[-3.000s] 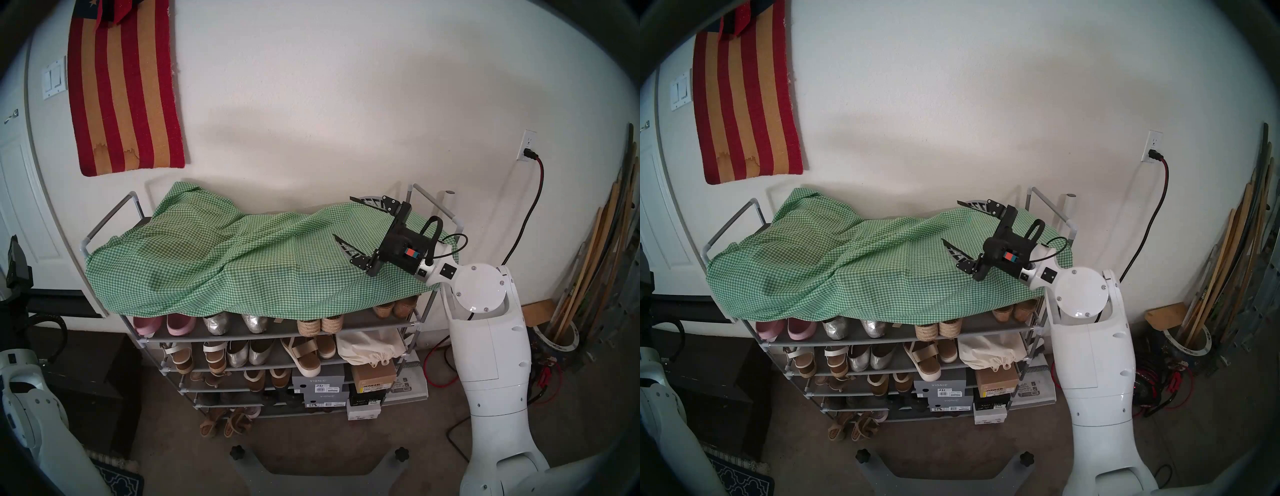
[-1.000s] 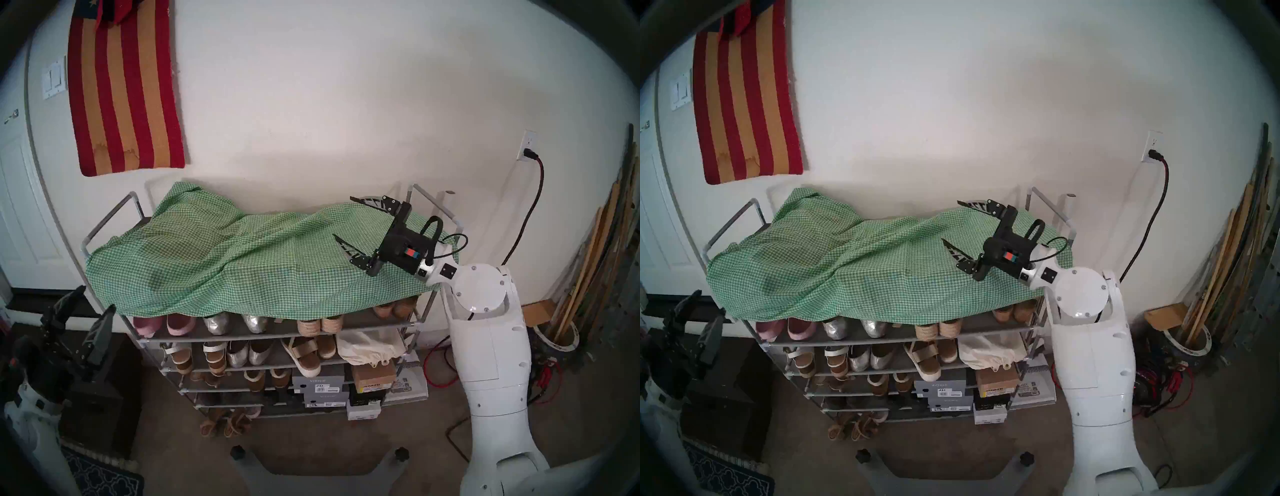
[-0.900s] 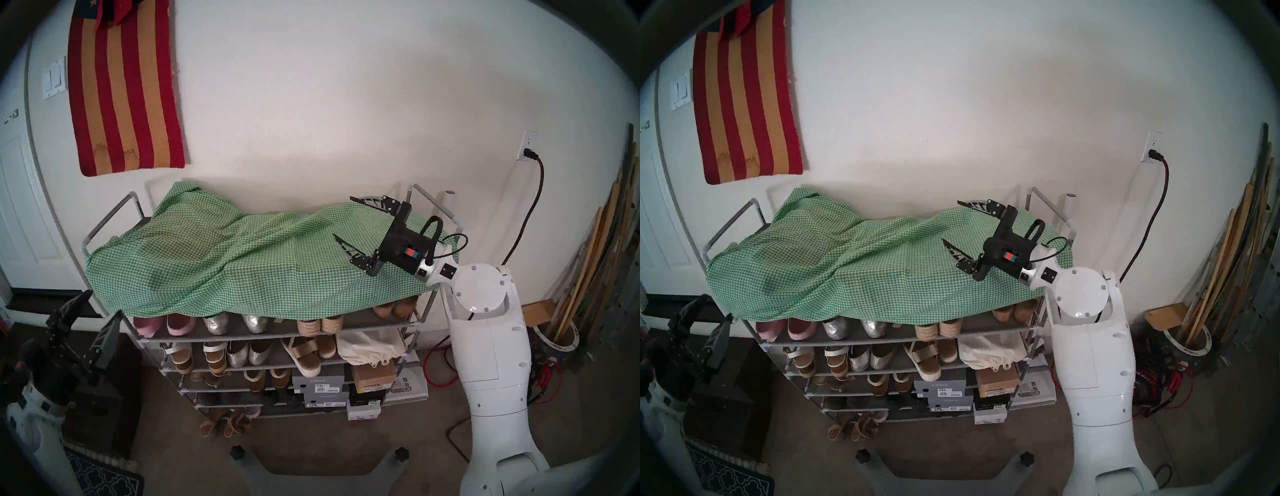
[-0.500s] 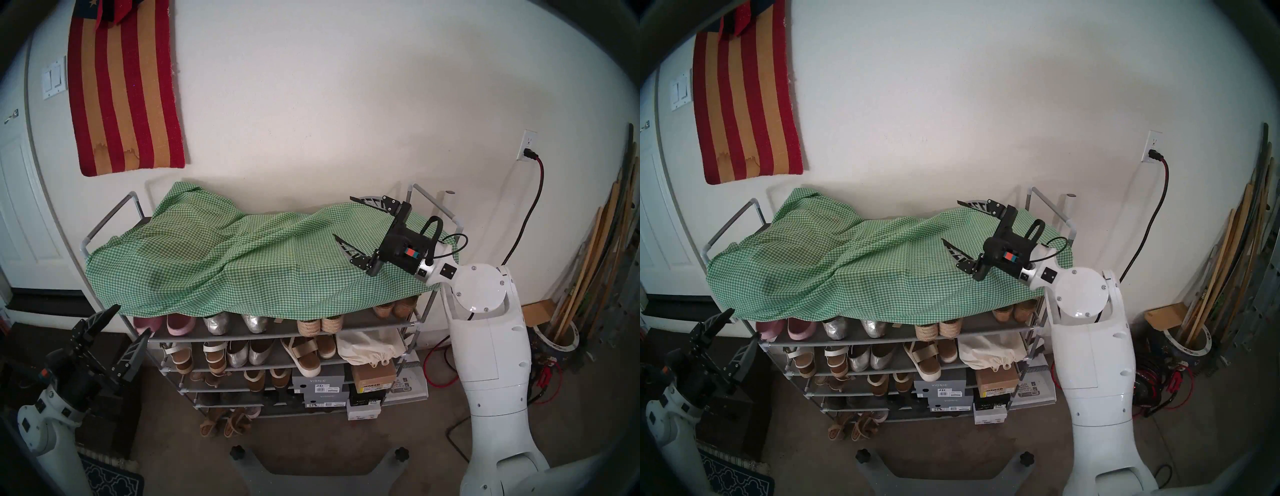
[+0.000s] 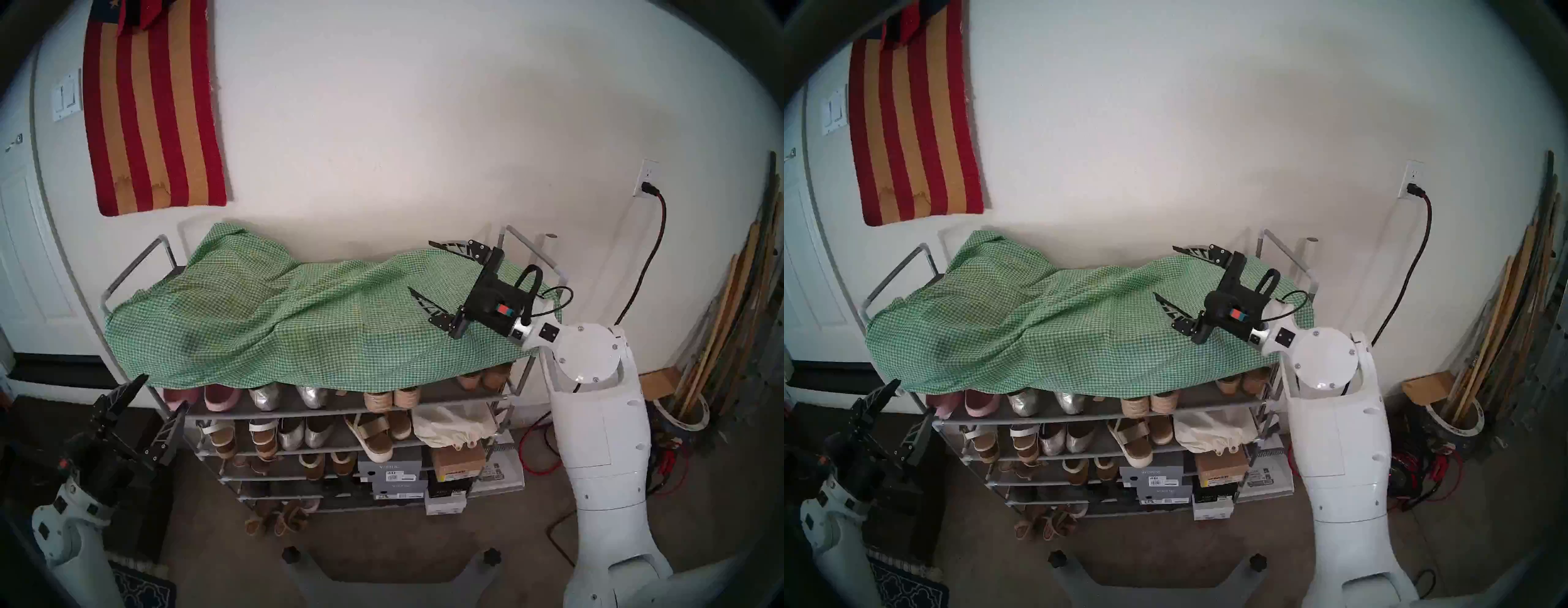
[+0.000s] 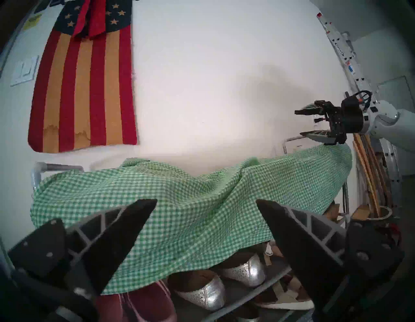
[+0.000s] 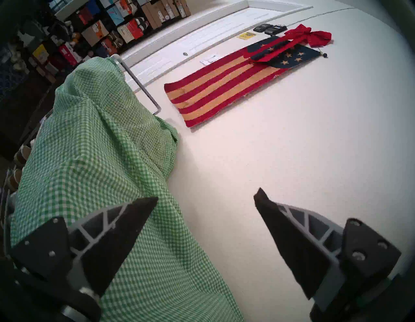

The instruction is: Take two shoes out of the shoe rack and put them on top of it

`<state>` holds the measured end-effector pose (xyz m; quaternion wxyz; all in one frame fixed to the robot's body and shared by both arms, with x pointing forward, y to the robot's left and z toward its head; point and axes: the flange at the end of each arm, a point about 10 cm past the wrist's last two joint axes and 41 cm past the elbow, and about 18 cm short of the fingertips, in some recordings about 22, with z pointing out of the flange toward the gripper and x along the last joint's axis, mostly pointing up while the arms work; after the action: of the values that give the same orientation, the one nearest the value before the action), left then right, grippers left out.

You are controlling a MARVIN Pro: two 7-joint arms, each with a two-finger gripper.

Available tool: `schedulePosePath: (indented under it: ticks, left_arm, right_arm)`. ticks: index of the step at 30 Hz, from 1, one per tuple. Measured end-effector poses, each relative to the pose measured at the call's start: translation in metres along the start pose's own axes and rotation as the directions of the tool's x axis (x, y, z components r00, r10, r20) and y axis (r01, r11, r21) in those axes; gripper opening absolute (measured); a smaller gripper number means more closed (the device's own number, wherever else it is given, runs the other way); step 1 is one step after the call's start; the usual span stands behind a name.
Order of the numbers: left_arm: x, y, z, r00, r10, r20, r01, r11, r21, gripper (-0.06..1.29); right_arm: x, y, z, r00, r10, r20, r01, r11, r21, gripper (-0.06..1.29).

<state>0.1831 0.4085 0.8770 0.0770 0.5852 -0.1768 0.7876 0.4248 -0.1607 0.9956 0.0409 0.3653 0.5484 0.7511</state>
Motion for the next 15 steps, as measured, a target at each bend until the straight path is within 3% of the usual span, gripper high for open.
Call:
schedulePosePath:
  ticks: [4, 8, 9, 15]
  left_arm:
    - [0.023, 0.000, 0.002, 0.999, 0.052, -0.010, -0.052, 0.997, -0.064, 1.27]
    - [0.023, 0.000, 0.002, 0.999, 0.052, -0.010, -0.052, 0.997, -0.064, 1.27]
    - [0.047, 0.008, 0.002, 0.995, 0.104, 0.007, -0.102, 0.982, -0.161, 1.27]
    - [0.049, 0.011, 0.001, 0.994, 0.109, 0.018, -0.104, 0.978, -0.183, 1.27]
  right_arm:
    - [0.000, 0.000, 0.000, 1.000, 0.000, 0.000, 0.000, 1.000, 0.000, 1.24]
    - [0.000, 0.000, 0.000, 1.000, 0.000, 0.000, 0.000, 1.000, 0.000, 1.24]
    - [0.000, 0.000, 0.000, 1.000, 0.000, 0.000, 0.000, 1.000, 0.000, 1.24]
    - [0.000, 0.000, 0.000, 1.000, 0.000, 0.000, 0.000, 1.000, 0.000, 1.24]
